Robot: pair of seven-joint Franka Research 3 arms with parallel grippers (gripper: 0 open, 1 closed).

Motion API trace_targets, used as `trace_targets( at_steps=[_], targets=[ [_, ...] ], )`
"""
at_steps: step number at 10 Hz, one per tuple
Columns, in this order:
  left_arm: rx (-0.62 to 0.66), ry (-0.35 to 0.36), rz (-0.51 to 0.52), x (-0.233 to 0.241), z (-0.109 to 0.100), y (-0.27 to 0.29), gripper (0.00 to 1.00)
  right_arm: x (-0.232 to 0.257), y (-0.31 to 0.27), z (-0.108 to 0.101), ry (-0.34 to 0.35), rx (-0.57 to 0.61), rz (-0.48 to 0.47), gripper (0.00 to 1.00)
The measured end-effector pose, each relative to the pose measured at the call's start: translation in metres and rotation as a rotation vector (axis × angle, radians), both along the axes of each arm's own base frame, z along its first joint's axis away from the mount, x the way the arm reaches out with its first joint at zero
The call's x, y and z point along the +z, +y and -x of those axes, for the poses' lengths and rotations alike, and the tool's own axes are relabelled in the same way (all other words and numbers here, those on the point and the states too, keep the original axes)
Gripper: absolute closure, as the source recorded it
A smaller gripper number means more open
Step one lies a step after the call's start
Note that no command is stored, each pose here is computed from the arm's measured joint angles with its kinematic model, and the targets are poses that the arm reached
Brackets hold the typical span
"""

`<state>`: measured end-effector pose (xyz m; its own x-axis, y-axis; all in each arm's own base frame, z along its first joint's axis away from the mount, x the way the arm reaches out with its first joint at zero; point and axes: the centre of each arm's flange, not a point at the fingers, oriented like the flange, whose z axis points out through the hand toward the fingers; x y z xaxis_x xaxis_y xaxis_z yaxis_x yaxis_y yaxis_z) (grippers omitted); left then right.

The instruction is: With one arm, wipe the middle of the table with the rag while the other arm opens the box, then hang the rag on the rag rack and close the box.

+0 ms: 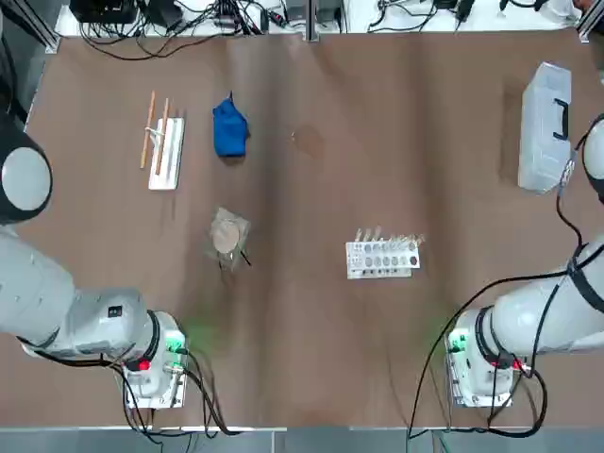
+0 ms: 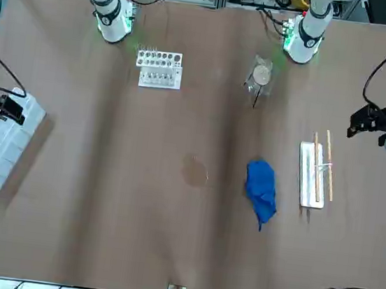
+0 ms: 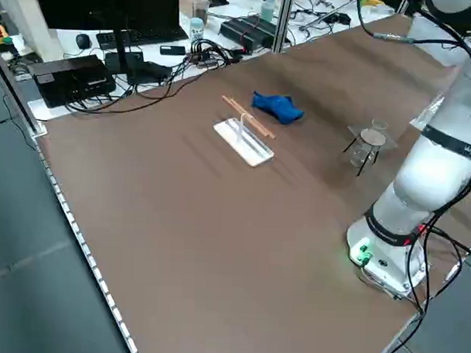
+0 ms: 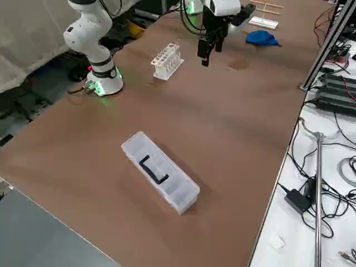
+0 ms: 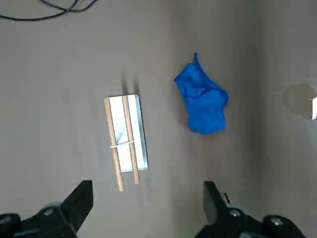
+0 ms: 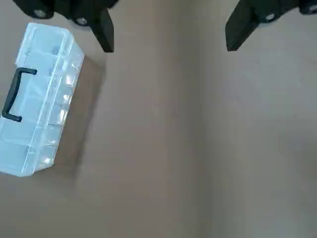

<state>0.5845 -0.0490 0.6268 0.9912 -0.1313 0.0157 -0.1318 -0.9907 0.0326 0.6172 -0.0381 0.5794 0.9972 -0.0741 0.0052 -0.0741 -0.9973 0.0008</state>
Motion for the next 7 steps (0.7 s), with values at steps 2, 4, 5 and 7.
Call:
trace_targets(
  at_steps=[2,4,5,7],
  targets=[
    [0.011,0.0,0.0,0.0,0.0,-0.002,0.01,-0.002,0.0,0.0,0.006,0.0,0.0,0.01],
    [0.032,0.01,0.001,-0.004,0.0,-0.014,0.02,-0.004,0.0,0.001,0.01,0.0,-0.001,0.02],
    [0.032,0.003,0.005,-0.01,-0.005,-0.02,0.03,-0.005,-0.002,0.001,0.013,-0.003,0.0,0.03],
    [-0.006,0.001,0.021,-0.064,-0.034,-0.049,0.03,-0.021,-0.025,0.003,0.054,-0.041,0.0,0.31]
  ],
)
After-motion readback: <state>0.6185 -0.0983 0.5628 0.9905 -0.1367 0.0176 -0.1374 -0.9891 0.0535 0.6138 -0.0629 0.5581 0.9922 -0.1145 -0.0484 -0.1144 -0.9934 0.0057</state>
